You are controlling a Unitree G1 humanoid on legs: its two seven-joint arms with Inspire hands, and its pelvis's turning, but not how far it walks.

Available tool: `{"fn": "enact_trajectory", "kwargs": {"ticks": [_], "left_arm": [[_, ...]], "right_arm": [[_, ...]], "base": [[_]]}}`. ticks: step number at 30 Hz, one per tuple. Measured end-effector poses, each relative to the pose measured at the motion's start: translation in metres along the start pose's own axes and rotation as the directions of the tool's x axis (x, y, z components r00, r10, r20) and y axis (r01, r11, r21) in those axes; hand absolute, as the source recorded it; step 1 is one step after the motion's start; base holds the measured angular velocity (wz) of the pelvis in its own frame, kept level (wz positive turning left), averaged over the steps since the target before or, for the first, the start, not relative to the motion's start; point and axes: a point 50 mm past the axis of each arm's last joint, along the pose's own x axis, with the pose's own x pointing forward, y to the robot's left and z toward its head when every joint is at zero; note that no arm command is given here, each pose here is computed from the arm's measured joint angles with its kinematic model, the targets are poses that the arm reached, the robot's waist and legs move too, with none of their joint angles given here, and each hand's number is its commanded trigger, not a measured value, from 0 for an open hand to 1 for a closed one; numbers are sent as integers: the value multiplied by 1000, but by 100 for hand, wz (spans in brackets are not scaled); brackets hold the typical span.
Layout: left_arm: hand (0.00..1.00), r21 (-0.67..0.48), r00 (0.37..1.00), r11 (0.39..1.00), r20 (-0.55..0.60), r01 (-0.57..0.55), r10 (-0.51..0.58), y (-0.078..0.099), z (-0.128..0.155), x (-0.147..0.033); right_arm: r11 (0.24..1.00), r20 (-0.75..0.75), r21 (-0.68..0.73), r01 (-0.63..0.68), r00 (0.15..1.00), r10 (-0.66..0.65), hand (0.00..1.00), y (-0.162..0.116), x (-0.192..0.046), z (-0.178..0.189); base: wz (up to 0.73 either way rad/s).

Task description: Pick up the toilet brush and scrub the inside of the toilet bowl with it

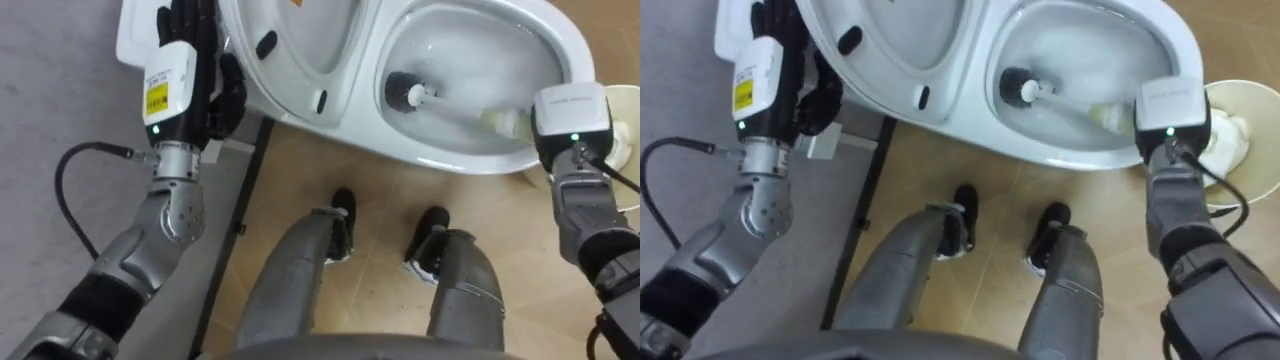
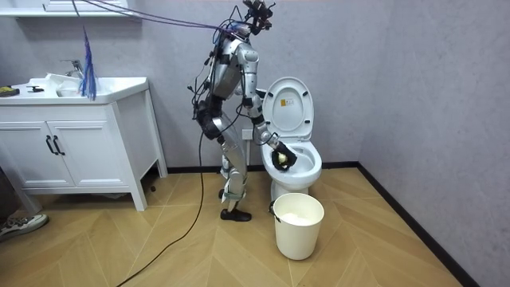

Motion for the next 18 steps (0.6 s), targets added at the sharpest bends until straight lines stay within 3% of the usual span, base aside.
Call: {"fn": "enact_trajectory", "kwargs": {"ticks": [5,9,13,18], "left_arm": [[0,-17,999,1000,-33,-4,4,0,-6,-4],[0,-21,1000,1000,6,7,-7,3,2,6],[0,-10,996,997,50,-75,76,18,9,14],[0,16,989,993,94,-114,112,26,16,20]], "right_arm": [[998,-23,45,-34,999,35,100,-3,4,1],[999,-90,44,-25,996,29,100,-16,18,-35],[984,-91,179,8,996,8,100,-25,24,-41],[988,-80,147,51,996,-39,100,-35,29,-45]], "base": [[-8],[4],[22],[3]]}}
